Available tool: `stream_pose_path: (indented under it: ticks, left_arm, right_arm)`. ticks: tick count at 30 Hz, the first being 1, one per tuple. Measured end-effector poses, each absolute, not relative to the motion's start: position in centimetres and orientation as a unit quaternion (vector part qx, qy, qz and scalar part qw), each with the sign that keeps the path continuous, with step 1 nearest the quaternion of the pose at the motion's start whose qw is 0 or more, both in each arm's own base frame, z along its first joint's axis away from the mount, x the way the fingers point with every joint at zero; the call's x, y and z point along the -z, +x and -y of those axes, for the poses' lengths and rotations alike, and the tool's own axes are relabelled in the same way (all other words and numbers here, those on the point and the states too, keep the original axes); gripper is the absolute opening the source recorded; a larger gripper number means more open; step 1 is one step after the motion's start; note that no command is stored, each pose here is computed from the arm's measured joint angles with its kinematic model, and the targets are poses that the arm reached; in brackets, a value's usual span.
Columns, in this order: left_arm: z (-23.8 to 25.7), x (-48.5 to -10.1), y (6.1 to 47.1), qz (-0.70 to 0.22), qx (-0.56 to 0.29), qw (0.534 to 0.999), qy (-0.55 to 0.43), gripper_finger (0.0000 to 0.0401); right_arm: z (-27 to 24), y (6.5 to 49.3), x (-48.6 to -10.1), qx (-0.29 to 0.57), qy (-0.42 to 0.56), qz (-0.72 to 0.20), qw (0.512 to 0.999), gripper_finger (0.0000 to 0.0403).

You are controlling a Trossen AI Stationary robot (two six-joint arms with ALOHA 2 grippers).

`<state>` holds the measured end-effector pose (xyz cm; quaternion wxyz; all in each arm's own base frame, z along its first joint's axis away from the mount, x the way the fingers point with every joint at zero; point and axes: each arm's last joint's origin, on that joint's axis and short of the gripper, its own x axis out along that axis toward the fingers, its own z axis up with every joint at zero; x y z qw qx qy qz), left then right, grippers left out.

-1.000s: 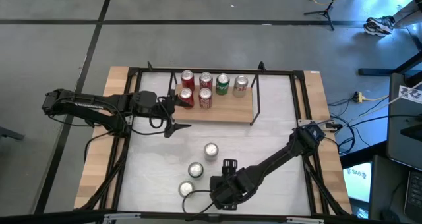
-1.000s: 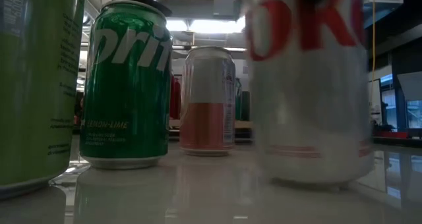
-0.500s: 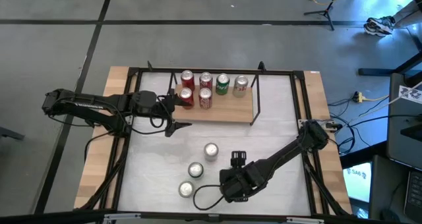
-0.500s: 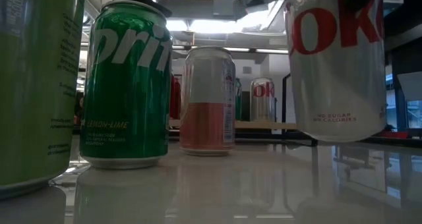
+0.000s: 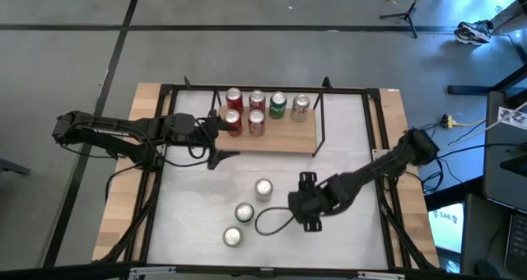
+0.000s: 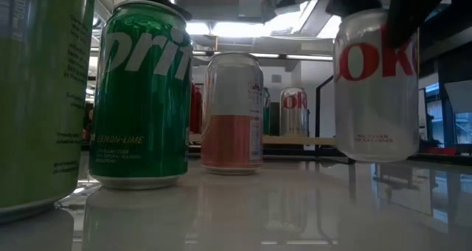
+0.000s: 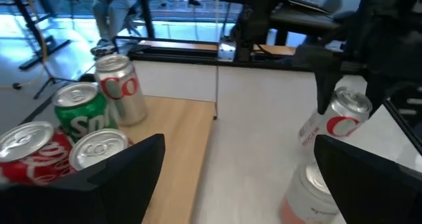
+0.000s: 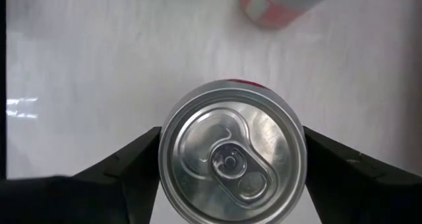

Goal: Place canned beverage on shelf
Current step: Put the silver soda can on the shelf aligned with the other silver soda can

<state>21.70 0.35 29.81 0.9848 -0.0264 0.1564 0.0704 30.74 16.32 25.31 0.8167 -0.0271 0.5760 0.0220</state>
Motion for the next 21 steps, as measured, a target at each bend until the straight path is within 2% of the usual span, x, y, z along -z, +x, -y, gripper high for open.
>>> stream_pose_path:
  ticks: [10, 21]
  left_arm:
    - [-0.5, -29.9, 21.7, -0.152, -0.090, 0.984, -0.028, 0.0379]
    - [-0.5, -29.9, 21.7, -0.150, -0.094, 0.983, -0.048, 0.0379]
  right_arm:
    - [-12.3, 31.9, -24.2, -0.142, -0.036, -0.584, 0.798, 0.0302]
    - [-9.3, 33.0, -24.2, -0.178, -0.073, -0.568, 0.800, 0.0303]
